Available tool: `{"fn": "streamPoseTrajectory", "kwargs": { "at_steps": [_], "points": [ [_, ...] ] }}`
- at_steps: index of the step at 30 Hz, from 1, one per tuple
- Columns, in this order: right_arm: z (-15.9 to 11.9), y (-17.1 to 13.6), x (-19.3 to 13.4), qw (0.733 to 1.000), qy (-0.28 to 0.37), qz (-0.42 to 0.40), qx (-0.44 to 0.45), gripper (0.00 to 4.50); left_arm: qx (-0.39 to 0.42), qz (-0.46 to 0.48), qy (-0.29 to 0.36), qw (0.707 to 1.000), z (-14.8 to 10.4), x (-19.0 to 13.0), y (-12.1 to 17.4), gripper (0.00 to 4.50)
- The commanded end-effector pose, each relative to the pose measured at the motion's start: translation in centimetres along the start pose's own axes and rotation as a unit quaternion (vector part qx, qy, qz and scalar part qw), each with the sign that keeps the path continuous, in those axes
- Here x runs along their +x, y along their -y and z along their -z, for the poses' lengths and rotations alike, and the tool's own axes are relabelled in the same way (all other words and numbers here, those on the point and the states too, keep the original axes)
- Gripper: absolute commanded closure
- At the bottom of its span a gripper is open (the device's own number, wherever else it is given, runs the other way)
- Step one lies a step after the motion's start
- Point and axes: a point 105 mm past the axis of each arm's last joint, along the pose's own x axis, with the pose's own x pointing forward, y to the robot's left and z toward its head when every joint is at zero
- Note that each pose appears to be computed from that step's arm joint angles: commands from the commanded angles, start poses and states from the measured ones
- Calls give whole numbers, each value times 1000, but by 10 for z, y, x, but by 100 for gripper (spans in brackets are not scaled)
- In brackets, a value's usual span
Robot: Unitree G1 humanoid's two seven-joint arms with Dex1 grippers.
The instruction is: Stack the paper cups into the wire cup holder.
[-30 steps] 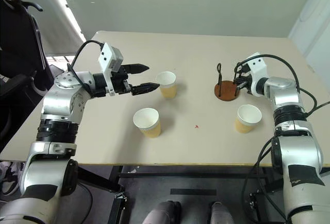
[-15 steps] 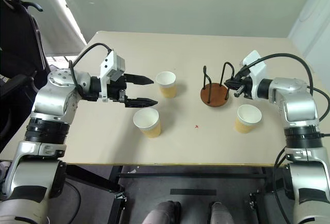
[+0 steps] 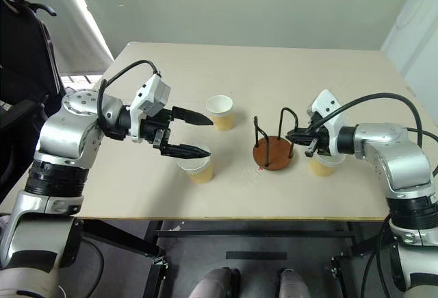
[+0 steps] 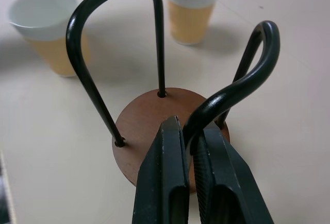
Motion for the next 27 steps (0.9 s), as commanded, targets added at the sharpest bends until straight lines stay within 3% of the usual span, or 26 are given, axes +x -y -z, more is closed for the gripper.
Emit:
{"fn": "streamPoseTrajectory", "kwargs": {
  "at_steps": [1,17,18,22,26,27],
  "points": [
    [-9,-12,3,999,8,-23,-22,447,15,7,3,1000,-8,0,6,0],
    [8,-25,24,998,-15,-49,-24,447,13,2,3,1000,-7,1,9,0],
    [10,-23,25,999,-18,-44,-25,395,13,2,3,1000,-7,1,10,0],
    [13,-18,25,999,-23,-32,-27,285,14,1,1,1000,-7,1,9,0],
    [13,-15,24,999,-24,-27,-28,145,15,-1,1,1000,-7,2,9,0],
    [12,-14,23,999,-23,-26,-27,145,15,-1,2,1000,-7,2,9,0]
  ]
}}
